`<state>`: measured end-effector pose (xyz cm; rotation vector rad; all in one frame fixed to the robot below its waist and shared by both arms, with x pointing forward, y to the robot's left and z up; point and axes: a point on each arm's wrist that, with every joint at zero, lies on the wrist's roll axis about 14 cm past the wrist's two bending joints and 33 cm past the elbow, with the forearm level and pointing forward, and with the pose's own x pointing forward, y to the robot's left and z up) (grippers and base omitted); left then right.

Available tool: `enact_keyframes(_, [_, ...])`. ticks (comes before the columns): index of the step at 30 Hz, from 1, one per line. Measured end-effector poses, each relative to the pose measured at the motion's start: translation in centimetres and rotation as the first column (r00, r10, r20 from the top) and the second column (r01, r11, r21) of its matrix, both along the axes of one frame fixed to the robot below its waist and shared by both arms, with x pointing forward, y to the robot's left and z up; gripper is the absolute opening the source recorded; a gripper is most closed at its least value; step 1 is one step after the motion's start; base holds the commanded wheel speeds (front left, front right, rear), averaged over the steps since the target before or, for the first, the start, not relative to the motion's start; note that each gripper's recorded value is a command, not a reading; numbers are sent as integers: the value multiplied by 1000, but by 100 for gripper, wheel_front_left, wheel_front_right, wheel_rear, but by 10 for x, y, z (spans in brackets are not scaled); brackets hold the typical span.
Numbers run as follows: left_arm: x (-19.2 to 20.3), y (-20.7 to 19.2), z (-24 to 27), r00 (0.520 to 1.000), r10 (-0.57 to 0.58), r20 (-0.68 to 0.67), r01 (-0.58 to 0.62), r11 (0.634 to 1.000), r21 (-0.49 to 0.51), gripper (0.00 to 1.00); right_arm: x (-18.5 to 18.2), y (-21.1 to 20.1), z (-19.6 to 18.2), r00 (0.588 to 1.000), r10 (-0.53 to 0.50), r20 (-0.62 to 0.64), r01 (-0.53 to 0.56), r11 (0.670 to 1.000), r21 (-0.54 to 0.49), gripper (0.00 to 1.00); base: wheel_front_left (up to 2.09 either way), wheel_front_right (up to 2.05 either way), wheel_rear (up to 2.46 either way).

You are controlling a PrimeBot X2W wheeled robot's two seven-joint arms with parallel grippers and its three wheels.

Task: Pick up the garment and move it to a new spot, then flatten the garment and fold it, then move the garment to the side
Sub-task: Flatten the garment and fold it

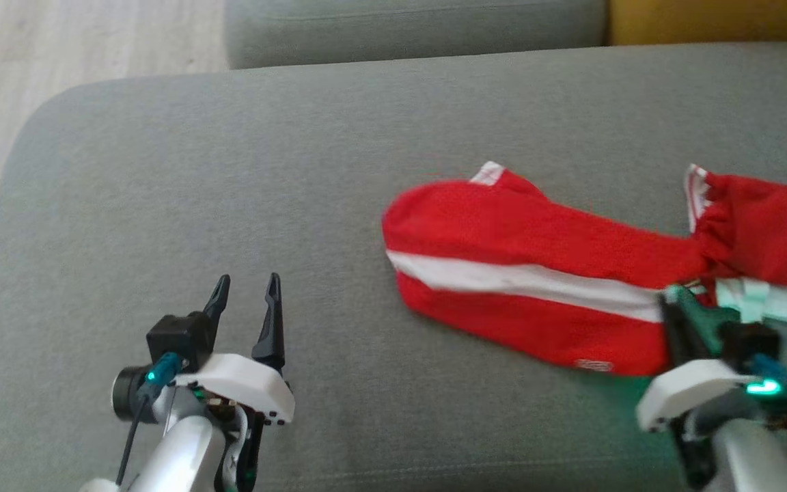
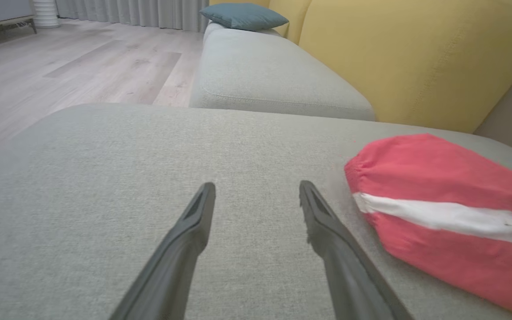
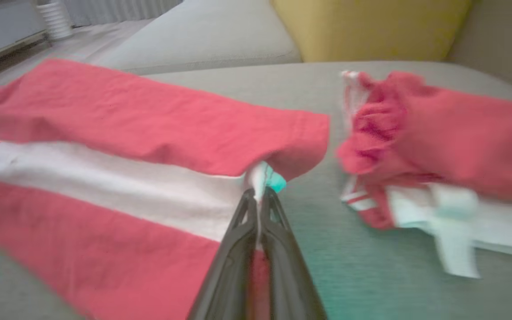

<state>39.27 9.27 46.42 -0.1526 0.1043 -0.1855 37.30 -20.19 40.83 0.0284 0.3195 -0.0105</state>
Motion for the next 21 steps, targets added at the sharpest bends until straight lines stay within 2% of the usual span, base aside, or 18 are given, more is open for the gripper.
enact_keyframes(3, [3, -19, -1, 998, -68, 2, 68, 998, -2, 100, -7, -33, 13, 996, -86, 24, 87, 995, -45, 0, 0, 0, 0])
enact_keyframes(6, [4, -52, 0, 981, -193, 3, 193, 981, -21, 100, -14, -45, 15, 992, -122, 15, 123, 991, -50, 0, 0, 0, 0])
enact_keyframes(10, [-11, -101, -10, 920, -390, -42, 388, 921, -47, 100, -16, -46, 17, 992, -128, 13, 129, 991, -40, 0, 0, 0, 0])
enact_keyframes(13, [-27, -123, -24, 873, -478, -94, 474, 878, -66, 100, -17, -43, 16, 993, -120, 6, 120, 992, -30, 0, 0, 0, 0])
enact_keyframes(15, [-35, -129, -34, 851, -510, -127, 506, 860, -65, 100, -16, -42, 17, 993, -118, 10, 118, 992, -31, 0, 0, 0, 0])
enact_keyframes(21, [-40, -134, -53, 826, -527, -202, 524, 849, -71, 100, -16, -40, 18, 994, -111, 6, 112, 993, -32, 0, 0, 0, 0])
